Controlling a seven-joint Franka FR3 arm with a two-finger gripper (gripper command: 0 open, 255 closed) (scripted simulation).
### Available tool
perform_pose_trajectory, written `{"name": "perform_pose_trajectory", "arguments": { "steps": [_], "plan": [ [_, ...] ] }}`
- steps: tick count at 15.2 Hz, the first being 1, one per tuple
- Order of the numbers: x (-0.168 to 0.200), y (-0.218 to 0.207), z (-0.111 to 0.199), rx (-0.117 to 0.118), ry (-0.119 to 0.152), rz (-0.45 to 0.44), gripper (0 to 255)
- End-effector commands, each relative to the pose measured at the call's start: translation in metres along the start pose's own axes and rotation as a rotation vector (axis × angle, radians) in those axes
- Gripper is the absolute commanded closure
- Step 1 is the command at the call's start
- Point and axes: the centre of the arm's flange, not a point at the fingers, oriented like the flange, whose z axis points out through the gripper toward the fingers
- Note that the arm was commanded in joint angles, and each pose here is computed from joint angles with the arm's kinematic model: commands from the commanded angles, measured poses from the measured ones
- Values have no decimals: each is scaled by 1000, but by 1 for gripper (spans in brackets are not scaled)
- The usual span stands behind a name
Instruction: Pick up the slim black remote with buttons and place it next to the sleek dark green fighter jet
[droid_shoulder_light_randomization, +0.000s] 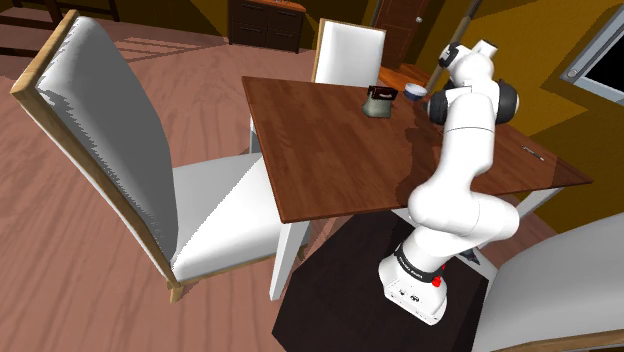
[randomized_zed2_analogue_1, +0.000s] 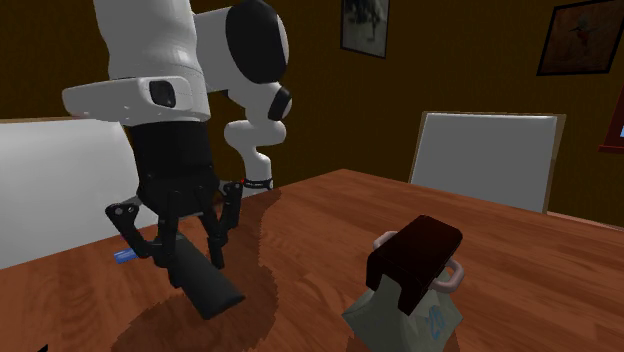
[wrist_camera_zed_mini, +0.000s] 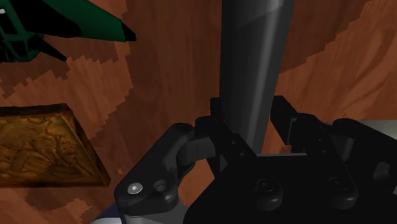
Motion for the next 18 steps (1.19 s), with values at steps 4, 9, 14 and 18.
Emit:
{"name": "perform_pose_trajectory", "arguments": {
  "steps": [4,9,14,18],
  "plan": [
    [-7,-2,27,-1,0,0,255],
    [-13,-3,53,-1,0,0,255],
    [-18,-3,79,-1,0,0,255],
    [-23,-4,99,-1,0,0,255]
  ]
}}
